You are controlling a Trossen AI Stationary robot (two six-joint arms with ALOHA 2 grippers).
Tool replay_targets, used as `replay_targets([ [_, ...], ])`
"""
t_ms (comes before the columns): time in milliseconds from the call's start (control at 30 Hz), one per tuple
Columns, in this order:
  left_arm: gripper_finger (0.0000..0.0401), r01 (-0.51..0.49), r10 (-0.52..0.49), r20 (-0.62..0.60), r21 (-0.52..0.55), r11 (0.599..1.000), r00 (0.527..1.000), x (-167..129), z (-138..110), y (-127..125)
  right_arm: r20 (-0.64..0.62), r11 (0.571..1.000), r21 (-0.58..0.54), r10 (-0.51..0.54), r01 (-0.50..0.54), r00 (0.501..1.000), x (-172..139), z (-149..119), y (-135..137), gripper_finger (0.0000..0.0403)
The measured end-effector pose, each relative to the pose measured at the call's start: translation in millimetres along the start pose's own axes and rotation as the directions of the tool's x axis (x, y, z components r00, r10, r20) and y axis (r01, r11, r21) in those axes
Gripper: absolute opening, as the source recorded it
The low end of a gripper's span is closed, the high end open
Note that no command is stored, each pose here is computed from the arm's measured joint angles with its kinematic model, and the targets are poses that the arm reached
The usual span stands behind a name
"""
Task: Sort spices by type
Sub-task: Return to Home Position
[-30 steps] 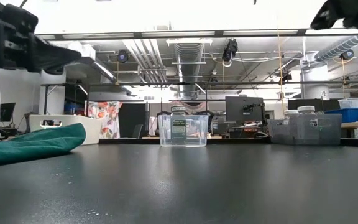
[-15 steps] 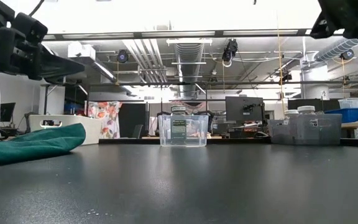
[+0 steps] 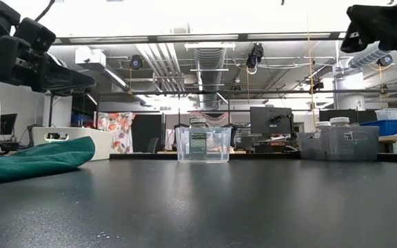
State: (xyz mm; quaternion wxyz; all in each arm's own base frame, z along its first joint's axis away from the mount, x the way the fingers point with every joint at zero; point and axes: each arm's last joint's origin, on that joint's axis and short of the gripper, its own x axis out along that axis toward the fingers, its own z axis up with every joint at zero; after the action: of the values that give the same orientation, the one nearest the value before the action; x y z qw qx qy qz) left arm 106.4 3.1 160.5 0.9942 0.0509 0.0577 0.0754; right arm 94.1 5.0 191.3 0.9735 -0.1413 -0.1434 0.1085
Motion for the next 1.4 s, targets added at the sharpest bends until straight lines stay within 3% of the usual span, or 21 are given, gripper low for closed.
replay_targets([
  [567, 0.0002, 0.002, -0.002, -0.020, 0.004, 1.000, 1.000, 1.5, -1.3, -0.4, -0.008, 0.963, 0.270, 0.003, -0.001, 1.000, 0.1, -0.9, 0.2, 0.0013],
  [1400, 0.0002, 0.002, -0.002, -0.022, 0.004, 1.000, 1.000, 1.6, -1.3, -0.4, -0.007, 0.962, 0.272, 0.003, -0.001, 1.000, 0.1, -0.5, 0.1, 0.0013],
])
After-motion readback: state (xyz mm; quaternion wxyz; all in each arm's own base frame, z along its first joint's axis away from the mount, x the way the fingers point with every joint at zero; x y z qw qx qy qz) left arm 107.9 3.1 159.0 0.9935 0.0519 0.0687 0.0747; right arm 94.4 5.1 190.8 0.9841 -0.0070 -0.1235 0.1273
